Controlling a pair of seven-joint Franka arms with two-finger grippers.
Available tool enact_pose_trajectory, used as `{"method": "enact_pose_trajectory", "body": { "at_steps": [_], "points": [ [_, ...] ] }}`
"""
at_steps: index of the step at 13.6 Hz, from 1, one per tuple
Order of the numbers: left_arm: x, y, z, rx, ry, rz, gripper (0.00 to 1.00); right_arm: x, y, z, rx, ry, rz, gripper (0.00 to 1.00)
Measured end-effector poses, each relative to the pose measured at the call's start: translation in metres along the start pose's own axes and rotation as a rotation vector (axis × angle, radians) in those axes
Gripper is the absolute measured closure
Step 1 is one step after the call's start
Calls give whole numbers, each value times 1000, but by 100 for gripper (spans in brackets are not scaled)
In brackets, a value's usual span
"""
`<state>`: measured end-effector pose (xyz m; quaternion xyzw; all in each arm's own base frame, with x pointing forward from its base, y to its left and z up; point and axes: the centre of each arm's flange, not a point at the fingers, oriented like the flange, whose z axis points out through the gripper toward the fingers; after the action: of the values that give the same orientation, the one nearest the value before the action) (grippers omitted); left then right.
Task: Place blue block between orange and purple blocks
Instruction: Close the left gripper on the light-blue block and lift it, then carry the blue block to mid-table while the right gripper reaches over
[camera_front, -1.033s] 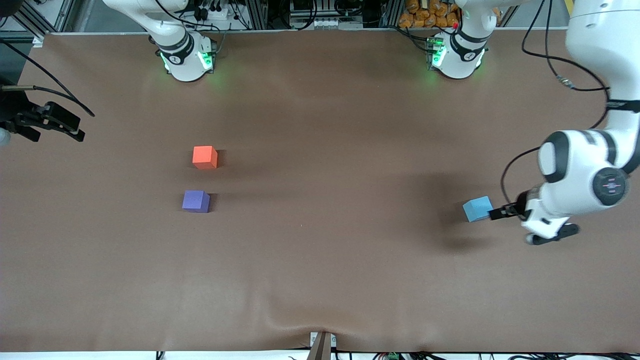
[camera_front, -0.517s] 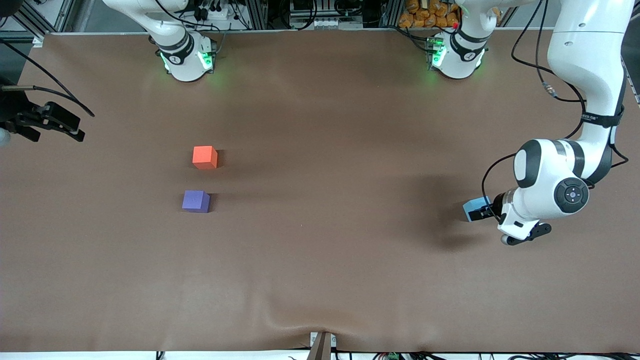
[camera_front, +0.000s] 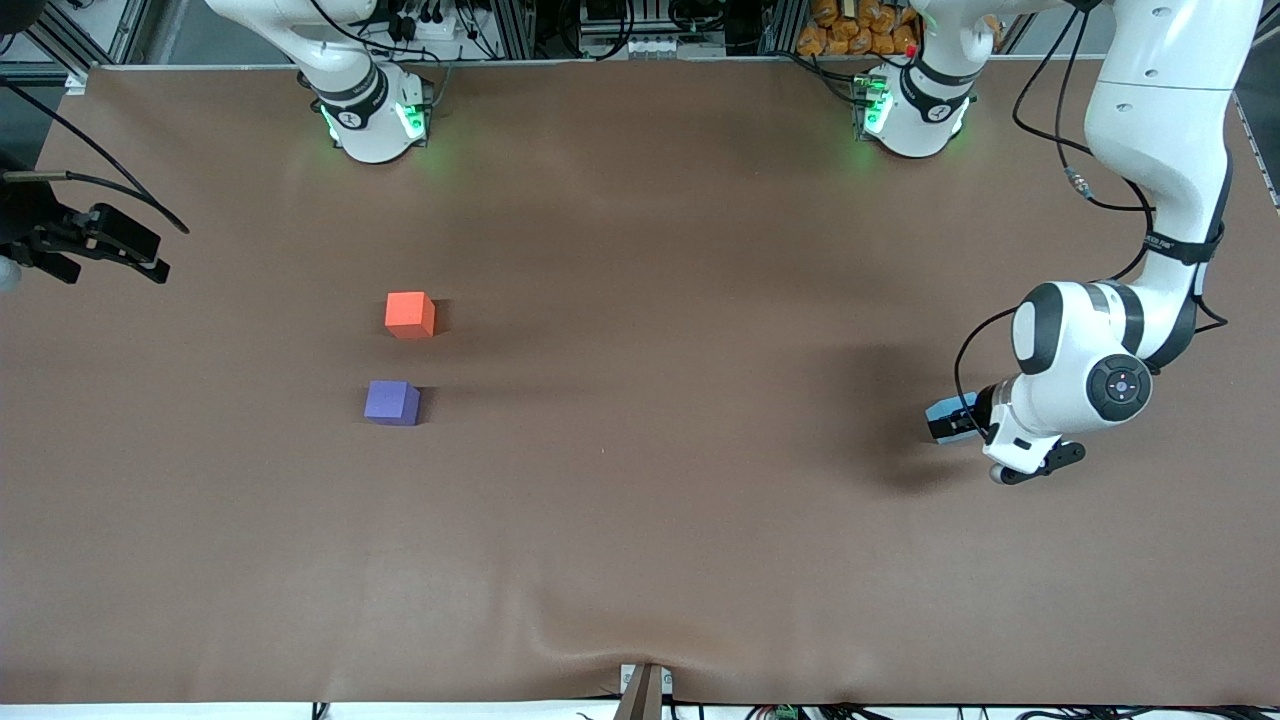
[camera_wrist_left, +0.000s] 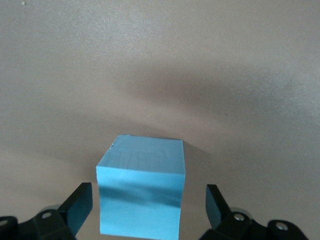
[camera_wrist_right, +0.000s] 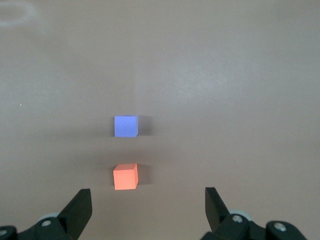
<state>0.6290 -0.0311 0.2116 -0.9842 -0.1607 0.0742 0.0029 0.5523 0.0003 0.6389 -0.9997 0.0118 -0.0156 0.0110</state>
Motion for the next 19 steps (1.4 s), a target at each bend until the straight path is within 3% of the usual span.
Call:
{"method": "enact_pose_trajectory", "body": {
  "at_steps": [5, 6, 9, 13, 16, 19],
  "points": [
    [1, 1, 16, -2, -3, 0, 3, 0, 0, 0, 0, 0, 0, 0],
    [1, 1, 18, -2, -5, 1, 6, 0, 0, 0, 0, 0, 1, 0],
    [0, 6, 19, -3, -1, 8, 38, 0, 1, 0, 0, 0, 1, 0],
    [-2, 26, 4, -16, 36, 42, 38, 0, 2, 0, 0, 0, 4, 0],
    [-23, 94, -52, -45, 80, 133, 38, 0, 3, 0, 0, 0, 5, 0],
    [-80, 204, -102, -49, 98, 246, 38, 0, 3, 0, 0, 0, 6, 0]
  ]
}}
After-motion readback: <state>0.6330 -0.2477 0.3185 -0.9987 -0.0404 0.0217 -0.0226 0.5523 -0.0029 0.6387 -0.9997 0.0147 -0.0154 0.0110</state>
